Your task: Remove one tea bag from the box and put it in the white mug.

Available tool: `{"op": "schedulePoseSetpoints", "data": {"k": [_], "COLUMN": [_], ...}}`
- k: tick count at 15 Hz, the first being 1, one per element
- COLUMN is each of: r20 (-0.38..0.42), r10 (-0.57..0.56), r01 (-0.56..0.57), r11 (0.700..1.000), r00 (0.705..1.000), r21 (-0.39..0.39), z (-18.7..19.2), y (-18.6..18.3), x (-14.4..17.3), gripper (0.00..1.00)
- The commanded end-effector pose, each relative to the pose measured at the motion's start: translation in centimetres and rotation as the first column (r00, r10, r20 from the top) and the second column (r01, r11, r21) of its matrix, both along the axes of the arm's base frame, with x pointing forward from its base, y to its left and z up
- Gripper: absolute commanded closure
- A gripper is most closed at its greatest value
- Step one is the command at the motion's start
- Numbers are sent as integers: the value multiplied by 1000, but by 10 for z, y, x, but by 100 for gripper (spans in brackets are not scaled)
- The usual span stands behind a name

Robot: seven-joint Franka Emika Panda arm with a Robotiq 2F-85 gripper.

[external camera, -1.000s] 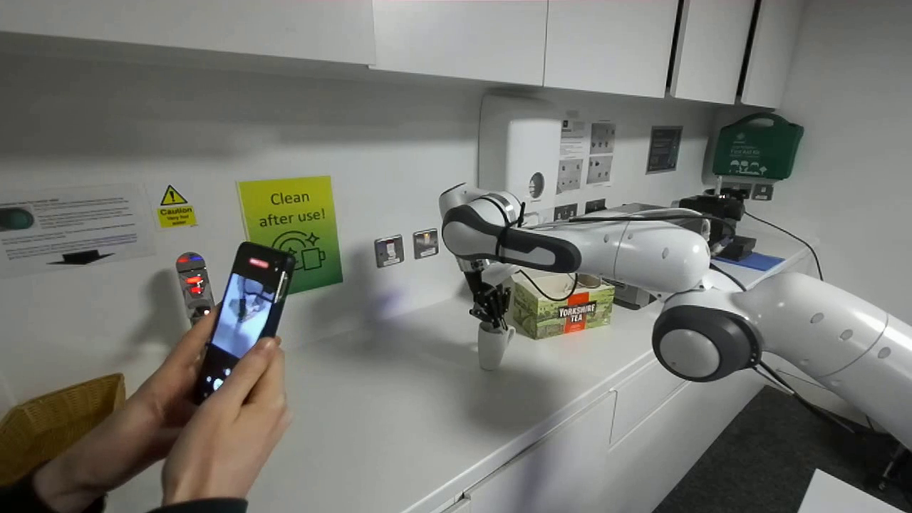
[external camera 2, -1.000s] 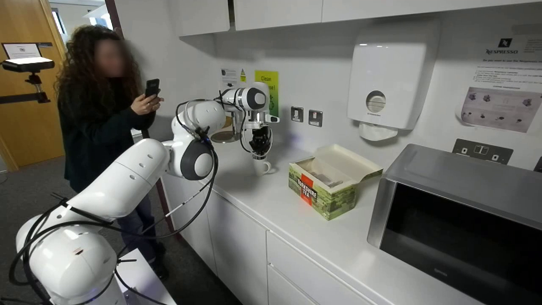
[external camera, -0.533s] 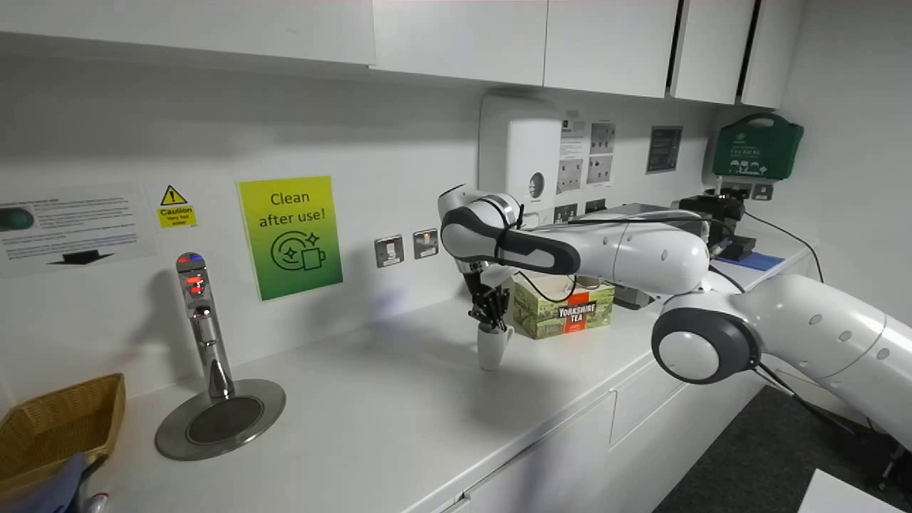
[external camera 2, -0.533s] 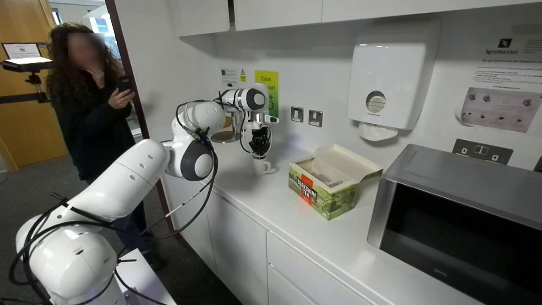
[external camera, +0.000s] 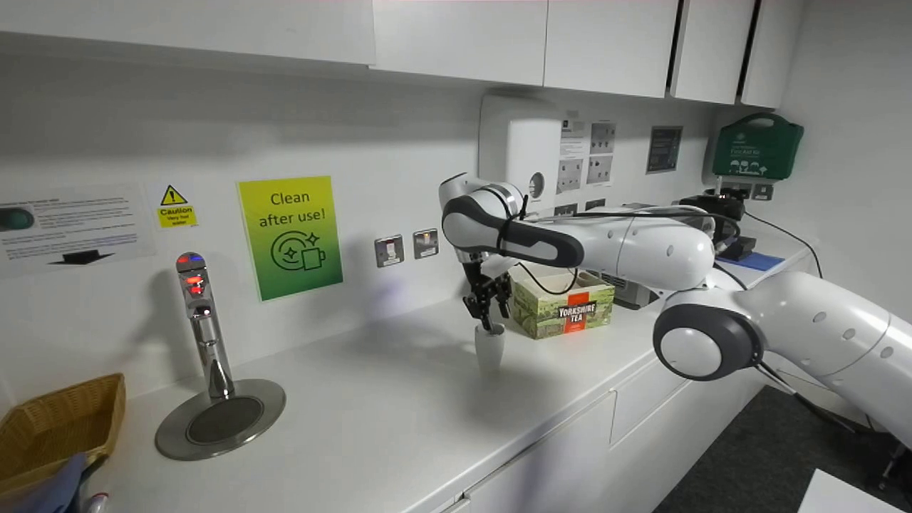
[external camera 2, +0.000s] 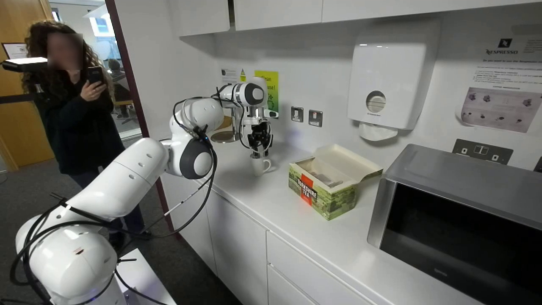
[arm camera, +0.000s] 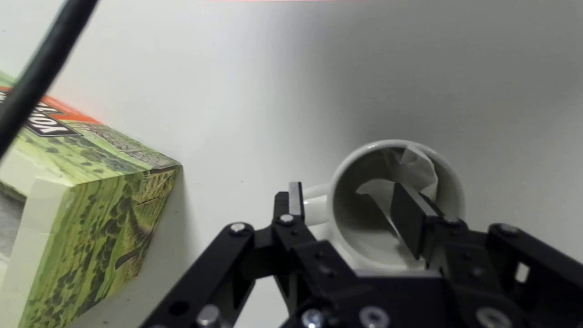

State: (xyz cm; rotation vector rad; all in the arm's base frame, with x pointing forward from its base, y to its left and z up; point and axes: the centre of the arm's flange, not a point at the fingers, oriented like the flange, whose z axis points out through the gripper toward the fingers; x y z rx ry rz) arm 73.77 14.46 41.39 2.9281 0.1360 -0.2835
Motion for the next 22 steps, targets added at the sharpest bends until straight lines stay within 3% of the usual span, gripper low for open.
{"op": "schedulePoseSetpoints", "data": {"k": [1,3,8,11,13,16,19,20,21,22], "r20": [29,47,107,75,63,28,69,72,68,76], "r10": [14,16,27,-5,-10,0,1,-13,-19,-24], "r01": [-14,-15,-25,11,14,2,1,16,21,27], "r11": [1000,1000,1000,997,997,998,999,999,999,999], "r00": [999,999,994,997,998,1000,998,997,998,997], "r21": [-10,-6,-17,-78,-74,-60,-36,-45,-36,-34], "z": [20,33,115,170,196,209,226,230,253,259], "y": [-12,-13,-14,-32,-51,-79,-94,-96,-74,-78], "x": [-19,-21,-41,-77,-110,-151,-172,-175,-110,-113], "gripper": [7,0,0,0,0,0,0,0,0,0]}}
